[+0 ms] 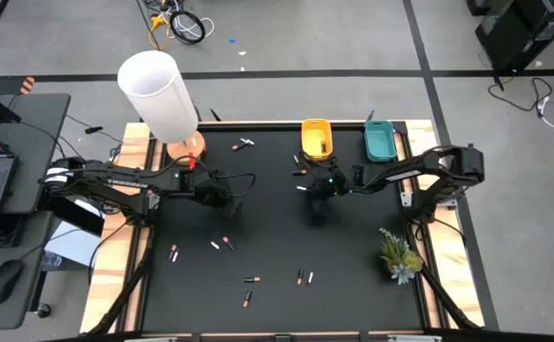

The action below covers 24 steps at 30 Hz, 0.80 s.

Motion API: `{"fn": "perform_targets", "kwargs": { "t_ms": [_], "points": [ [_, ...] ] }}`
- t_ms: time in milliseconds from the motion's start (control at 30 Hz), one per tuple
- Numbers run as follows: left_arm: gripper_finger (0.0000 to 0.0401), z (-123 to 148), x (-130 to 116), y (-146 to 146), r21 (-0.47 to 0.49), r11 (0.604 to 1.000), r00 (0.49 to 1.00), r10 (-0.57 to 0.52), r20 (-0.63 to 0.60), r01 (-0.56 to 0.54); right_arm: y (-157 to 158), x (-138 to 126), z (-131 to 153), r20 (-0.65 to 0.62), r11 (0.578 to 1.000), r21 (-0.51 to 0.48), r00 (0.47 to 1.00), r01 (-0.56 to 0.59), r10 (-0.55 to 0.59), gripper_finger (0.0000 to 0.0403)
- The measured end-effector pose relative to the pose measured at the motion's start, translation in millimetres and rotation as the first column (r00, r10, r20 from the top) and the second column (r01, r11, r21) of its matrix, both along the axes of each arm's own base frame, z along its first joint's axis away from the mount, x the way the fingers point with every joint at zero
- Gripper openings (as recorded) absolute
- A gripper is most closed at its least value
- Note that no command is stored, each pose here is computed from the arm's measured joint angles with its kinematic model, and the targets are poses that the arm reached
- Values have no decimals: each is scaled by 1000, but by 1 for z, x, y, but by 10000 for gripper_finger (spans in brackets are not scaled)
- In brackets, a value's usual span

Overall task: Sort batteries
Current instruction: Put the silver battery into the blue bin

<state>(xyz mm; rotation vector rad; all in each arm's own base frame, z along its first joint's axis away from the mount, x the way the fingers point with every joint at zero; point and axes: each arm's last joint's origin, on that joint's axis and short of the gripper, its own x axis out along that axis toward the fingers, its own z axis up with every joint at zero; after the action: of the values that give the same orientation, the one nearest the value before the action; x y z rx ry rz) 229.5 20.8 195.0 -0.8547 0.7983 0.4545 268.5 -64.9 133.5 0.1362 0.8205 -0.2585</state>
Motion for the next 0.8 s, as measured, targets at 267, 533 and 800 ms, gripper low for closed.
{"fn": "perform_targets", "kwargs": {
  "t_ms": [267, 533, 800],
  "points": [
    [101, 3, 4, 0, 59, 997, 997, -62, 42, 60, 4, -20, 45, -67, 997, 72, 998, 18, -13, 20],
    [101, 20, 18, 4, 252, 965, 963, -129, 238, 67, -6, -61, 103, -250, 963, 115, 945, 245, -211, 20],
    [101, 48, 31, 6, 374, 927, 849, -188, 493, -12, -37, -96, 146, -461, 826, 48, 746, 561, -480, 20]
  ]
}}
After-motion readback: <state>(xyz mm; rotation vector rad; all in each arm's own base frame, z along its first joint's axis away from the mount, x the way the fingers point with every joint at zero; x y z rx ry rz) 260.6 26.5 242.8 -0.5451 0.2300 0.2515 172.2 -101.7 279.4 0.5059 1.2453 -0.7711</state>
